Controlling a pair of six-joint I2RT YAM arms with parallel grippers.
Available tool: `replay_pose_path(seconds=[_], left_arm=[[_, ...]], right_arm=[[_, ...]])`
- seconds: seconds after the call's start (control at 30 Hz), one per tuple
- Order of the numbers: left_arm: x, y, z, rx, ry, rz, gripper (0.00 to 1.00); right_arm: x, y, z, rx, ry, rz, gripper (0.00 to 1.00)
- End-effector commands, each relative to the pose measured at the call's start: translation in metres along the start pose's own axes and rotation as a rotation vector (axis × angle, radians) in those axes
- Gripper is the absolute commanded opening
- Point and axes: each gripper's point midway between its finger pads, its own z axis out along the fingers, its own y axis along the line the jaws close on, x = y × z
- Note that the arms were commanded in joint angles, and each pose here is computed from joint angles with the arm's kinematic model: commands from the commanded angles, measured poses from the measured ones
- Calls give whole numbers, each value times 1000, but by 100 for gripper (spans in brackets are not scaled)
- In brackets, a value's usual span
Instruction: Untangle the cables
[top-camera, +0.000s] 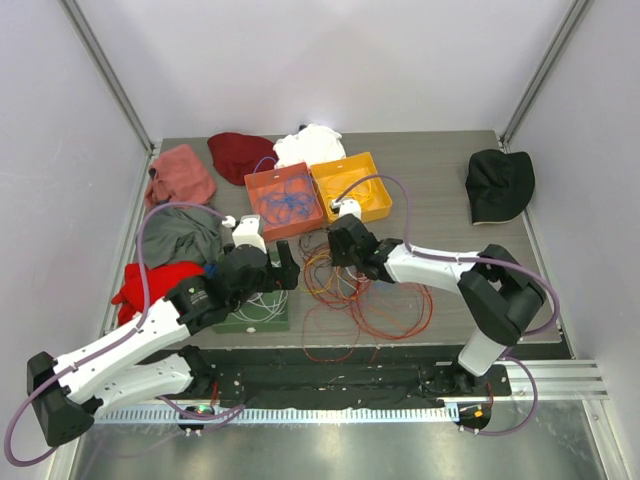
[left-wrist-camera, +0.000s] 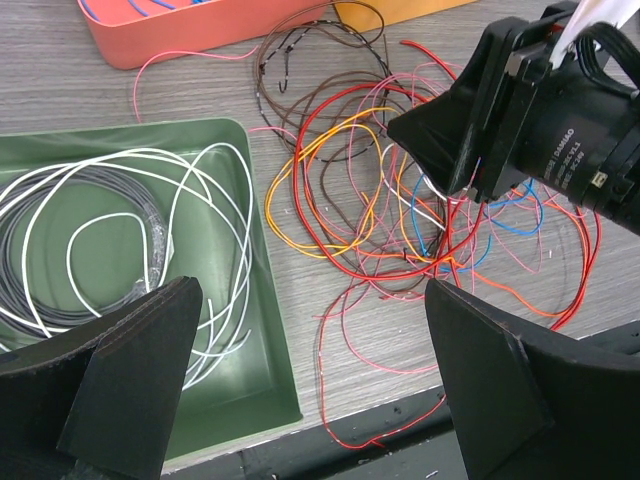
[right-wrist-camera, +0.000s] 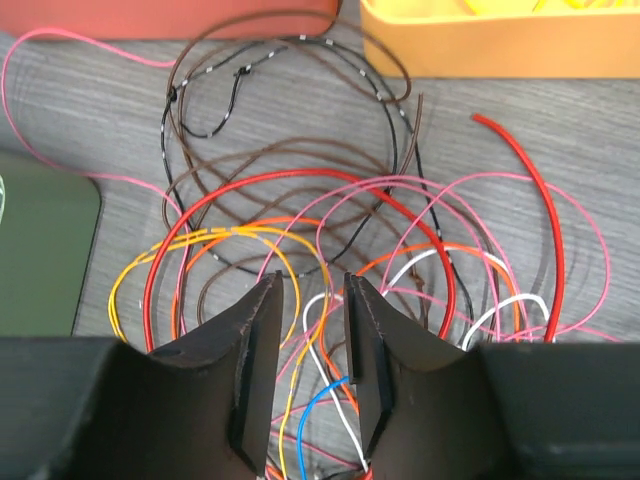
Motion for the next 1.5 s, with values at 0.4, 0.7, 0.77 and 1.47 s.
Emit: replay_pose_path(seconds=[0.4,0.7,0.77,1.47], left_arm=[[-12,9,-5,-28,-76,-28,100],[-11,11,-1,-23,-99,-53,100],[-11,7,-1,-14,-90,-55,100],[6,12,0,-6,-45,-65,100]], right_arm=[[-109,-23,-76,81,-366,109,43],[-106,-24,-100,51,-307,28,49],[-92,-20,-89,27,-278,45,49],[-9,-3,-4,-6,-31,7,47]])
